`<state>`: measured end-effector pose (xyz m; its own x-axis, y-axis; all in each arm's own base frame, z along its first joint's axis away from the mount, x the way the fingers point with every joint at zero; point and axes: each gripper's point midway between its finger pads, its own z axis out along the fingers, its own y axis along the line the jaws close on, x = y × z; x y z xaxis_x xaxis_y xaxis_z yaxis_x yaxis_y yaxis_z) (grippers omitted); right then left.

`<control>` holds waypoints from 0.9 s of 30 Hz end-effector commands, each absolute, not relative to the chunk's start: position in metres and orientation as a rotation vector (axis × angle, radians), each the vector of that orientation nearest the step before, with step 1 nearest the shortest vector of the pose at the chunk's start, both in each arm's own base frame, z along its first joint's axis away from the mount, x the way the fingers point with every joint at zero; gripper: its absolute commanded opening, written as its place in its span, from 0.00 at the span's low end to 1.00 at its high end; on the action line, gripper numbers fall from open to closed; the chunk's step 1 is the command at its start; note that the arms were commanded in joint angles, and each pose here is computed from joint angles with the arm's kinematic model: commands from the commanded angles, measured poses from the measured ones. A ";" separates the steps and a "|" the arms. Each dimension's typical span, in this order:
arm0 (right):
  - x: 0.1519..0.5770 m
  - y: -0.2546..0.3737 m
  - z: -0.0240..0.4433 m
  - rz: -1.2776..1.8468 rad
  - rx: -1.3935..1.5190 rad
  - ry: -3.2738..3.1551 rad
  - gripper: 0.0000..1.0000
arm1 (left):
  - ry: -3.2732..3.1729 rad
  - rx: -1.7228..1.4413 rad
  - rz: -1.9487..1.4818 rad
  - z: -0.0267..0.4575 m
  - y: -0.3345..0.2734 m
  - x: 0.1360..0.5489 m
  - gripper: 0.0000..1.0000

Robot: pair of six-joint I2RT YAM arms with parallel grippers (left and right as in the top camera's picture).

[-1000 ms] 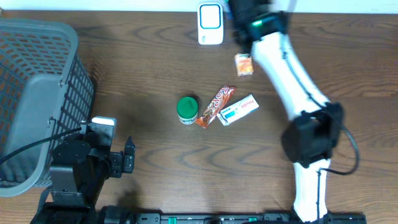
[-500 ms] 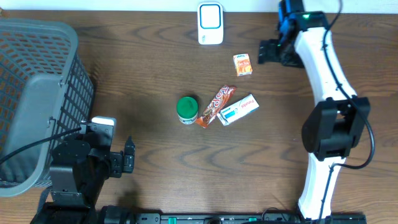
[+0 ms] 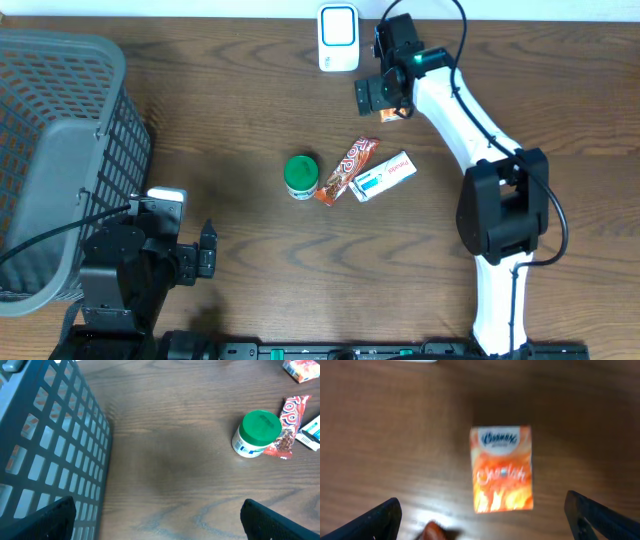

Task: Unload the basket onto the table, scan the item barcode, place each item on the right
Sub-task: 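Set the orange box on the table right of the scanner and release, then move the right gripper back over the table items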

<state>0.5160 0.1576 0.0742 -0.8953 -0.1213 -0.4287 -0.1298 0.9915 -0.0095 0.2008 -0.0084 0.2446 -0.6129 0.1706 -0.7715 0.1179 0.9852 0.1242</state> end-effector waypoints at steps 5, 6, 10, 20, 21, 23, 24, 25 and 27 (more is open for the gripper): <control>0.517 0.138 0.016 -0.090 -0.084 2.775 0.99 | 2.219 0.216 0.072 0.250 -0.010 0.200 1.00; 0.515 0.137 0.009 -0.096 -0.086 2.789 0.99 | 2.219 0.215 0.072 0.250 -0.010 0.200 0.99; 0.509 0.135 -0.021 -0.120 -0.094 2.843 0.99 | 2.219 0.216 0.072 0.250 -0.010 0.200 0.99; 0.512 0.129 -0.019 -0.122 -0.076 2.842 0.53 | 2.219 0.216 0.072 0.250 -0.010 0.200 0.99; 0.511 0.128 -0.019 -0.125 -0.073 2.848 0.49 | 2.219 0.216 0.072 0.250 -0.010 0.200 0.99; 0.506 0.117 -0.008 -0.144 -0.056 2.884 0.41 | 2.219 0.216 0.072 0.250 -0.010 0.200 0.99; 0.504 0.112 -0.001 -0.153 -0.047 2.894 0.36 | 2.219 0.216 0.072 0.250 -0.010 0.200 0.99; 0.503 0.105 0.008 -0.175 -0.033 2.906 0.31 | 2.219 0.216 0.072 0.250 -0.010 0.200 0.99; 0.500 0.089 0.028 -0.212 -0.001 2.922 0.27 | 2.219 0.216 0.072 0.250 -0.010 0.200 1.00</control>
